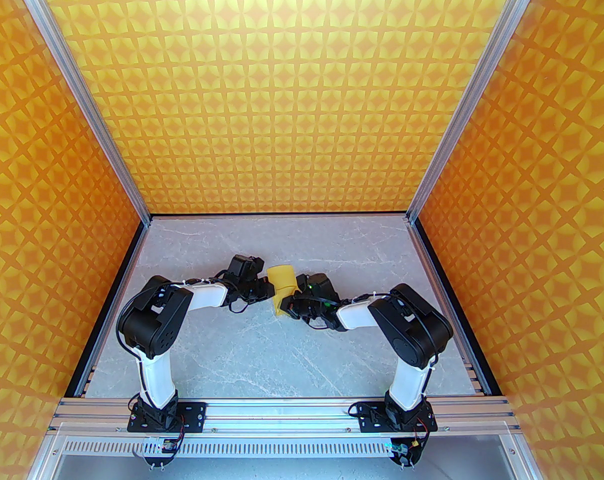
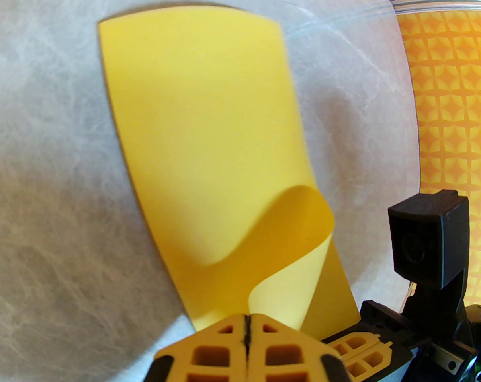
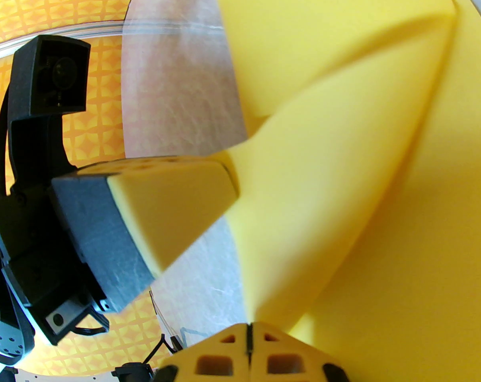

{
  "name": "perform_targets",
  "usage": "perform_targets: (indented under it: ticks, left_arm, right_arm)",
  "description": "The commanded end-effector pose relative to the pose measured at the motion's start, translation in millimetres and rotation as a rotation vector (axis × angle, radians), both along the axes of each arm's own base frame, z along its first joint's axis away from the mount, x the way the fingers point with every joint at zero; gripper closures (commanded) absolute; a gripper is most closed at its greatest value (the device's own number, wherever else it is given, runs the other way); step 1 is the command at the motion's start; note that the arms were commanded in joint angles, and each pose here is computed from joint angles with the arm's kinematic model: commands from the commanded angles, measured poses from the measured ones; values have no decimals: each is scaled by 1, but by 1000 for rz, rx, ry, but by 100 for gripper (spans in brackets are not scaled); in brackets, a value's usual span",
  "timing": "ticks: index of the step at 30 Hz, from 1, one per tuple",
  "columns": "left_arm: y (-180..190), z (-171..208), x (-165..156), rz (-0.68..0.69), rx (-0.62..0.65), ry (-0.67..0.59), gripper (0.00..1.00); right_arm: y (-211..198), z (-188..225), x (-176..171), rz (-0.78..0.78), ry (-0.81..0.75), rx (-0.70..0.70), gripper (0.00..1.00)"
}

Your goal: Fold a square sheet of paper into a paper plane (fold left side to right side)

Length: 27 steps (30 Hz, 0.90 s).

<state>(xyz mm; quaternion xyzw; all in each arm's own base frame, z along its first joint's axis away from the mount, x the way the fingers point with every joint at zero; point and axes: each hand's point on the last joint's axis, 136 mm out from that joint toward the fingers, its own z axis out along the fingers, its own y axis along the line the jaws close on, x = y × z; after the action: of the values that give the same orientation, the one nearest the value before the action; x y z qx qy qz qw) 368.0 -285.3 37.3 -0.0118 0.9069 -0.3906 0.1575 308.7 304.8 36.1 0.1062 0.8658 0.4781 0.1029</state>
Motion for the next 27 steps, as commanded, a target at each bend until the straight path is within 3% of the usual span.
perform_targets:
  ticks: [1,27]
  left_arm:
    - [0,-5,0,-16,-1,7,98]
    - [3,-10,5,-4,3,17,99]
  right_arm:
    - [2,-7,-3,-3,15,5,100]
    - [8,-14,-7,21,24,4,100]
